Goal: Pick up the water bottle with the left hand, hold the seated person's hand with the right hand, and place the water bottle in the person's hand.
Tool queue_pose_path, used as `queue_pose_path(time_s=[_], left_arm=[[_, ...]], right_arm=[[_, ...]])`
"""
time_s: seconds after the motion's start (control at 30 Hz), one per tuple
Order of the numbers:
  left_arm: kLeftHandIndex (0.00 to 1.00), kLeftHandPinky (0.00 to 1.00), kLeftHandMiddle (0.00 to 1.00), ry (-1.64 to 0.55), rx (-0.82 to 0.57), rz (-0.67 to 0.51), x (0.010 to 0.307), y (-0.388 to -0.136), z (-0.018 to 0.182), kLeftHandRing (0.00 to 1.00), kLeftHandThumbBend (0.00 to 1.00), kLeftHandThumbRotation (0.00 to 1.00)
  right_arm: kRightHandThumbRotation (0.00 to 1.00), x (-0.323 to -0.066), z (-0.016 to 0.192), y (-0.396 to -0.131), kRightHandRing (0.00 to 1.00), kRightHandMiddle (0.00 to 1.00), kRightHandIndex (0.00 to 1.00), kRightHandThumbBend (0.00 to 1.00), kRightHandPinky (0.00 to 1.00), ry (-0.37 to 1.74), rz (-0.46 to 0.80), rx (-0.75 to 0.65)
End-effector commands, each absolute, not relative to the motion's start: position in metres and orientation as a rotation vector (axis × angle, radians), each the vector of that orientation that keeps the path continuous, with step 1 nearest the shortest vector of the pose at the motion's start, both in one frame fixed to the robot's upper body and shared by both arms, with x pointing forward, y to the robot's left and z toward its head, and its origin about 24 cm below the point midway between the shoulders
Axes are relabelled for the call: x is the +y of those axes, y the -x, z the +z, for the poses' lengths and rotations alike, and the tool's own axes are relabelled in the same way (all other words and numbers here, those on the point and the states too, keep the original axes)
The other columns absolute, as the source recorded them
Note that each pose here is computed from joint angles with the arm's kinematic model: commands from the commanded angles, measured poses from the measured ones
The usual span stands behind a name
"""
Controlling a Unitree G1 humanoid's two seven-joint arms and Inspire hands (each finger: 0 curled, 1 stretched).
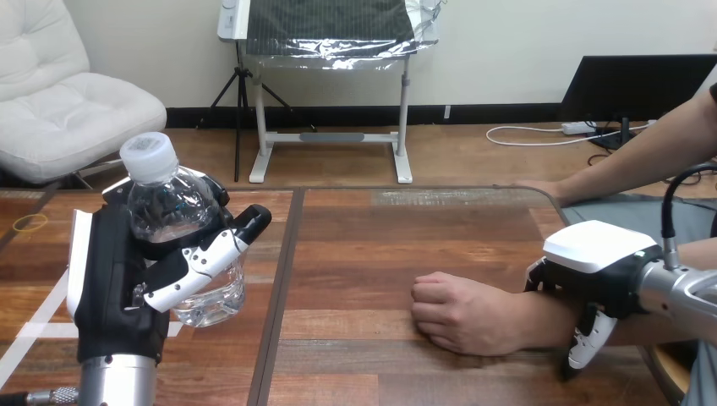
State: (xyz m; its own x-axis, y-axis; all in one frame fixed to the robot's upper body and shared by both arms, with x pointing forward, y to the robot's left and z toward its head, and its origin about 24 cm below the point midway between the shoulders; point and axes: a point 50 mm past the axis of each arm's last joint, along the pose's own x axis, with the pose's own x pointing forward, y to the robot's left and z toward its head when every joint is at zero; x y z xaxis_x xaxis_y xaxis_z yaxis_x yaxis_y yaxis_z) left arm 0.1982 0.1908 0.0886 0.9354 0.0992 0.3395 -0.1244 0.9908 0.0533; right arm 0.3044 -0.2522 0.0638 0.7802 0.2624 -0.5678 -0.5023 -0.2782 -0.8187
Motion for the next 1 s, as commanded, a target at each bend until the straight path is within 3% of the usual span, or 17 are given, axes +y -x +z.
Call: queue_pose_path(time_s=[0.0, 0.17, 0.43, 0.97], left_arm=[[0.35, 0.19, 0.30, -0.060, -0.467, 0.097, 0.188, -0.204, 0.112, 0.25, 0.48, 0.00], [0.35, 0.19, 0.30, -0.057, -0.464, 0.095, 0.188, -0.204, 0.113, 0.25, 0.46, 0.00], [0.35, 0.19, 0.30, -0.081, -0.465, 0.101, 0.189, -0.204, 0.113, 0.25, 0.47, 0.00], [0.35, 0.19, 0.30, -0.062, -0.473, 0.092, 0.190, -0.205, 0.114, 0.24, 0.48, 0.00]], right_arm=[[0.23, -0.247, 0.023, -0.290, 0.54, 0.64, 0.67, 0.99, 0.39, 1.646, 0.847, 0.318], [0.23, -0.246, 0.020, -0.290, 0.50, 0.61, 0.64, 0.96, 0.36, 1.653, 0.853, 0.343], [0.21, -0.245, 0.016, -0.289, 0.35, 0.46, 0.58, 0.94, 0.25, 1.648, 0.858, 0.363], [0.17, -0.245, 0.013, -0.289, 0.32, 0.42, 0.50, 0.93, 0.22, 1.631, 0.859, 0.370]])
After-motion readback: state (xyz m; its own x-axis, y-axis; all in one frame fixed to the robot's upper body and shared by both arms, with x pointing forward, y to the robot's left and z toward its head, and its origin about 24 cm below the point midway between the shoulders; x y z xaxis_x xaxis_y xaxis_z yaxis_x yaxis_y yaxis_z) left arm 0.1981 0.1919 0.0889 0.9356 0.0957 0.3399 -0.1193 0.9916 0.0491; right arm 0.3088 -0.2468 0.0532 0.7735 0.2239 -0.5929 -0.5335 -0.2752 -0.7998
